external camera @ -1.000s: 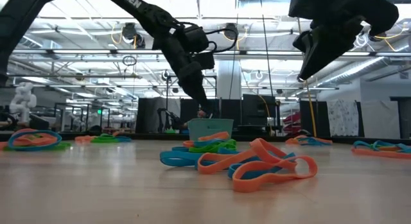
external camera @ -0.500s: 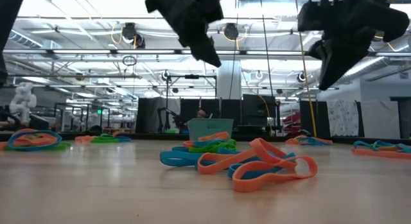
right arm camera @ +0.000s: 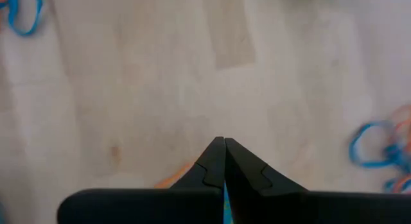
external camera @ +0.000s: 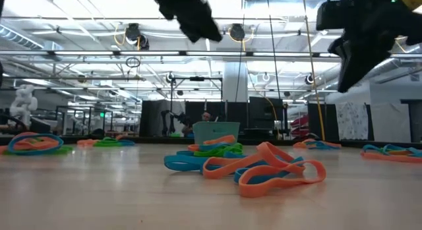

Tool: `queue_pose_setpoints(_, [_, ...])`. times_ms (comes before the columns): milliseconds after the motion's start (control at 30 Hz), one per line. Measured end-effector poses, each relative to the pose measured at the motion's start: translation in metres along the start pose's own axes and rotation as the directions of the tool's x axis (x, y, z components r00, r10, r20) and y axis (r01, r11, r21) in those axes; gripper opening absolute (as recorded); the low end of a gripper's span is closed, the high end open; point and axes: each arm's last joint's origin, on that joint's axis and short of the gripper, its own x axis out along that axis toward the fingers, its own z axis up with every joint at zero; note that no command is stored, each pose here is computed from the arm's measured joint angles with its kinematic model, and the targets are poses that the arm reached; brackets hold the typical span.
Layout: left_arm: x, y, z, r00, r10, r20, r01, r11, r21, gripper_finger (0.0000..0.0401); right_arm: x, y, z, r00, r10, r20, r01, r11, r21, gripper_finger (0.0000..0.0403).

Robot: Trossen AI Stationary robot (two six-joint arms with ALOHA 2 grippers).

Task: Sort rubber bands into baskets
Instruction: Put the blue rubber band into the top blue bin

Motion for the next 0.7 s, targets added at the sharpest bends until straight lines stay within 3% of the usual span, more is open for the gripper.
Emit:
queue_pose_setpoints(133, [0.021,-0.032,0.004,0.999,0.043,0.031,-0.045,0.996,0.077,0.0128,0.0,0.001,0.007,0.997,-0.013,0.08,0.015,1.0,-0.025,0.0])
queue_pose_setpoints(267, [0.046,-0.048,-0.004,0.997,0.076,-0.004,-0.075,0.991,0.109,0.0128,-0.001,0.005,0.014,0.988,0.022,0.153,-0.02,1.0,-0.015,0.0])
queue_pose_setpoints(500, [0.102,-0.05,-0.015,0.997,0.072,0.041,-0.072,0.997,0.006,0.0128,-0.002,0.009,0.02,0.976,0.06,0.21,-0.063,0.998,0.007,0.0])
queue_pose_setpoints(700, [0.131,-0.043,-0.026,0.987,0.15,-0.05,-0.152,0.988,-0.037,0.0128,-0.003,0.012,0.02,0.973,0.15,0.177,-0.155,0.988,0.012,0.0])
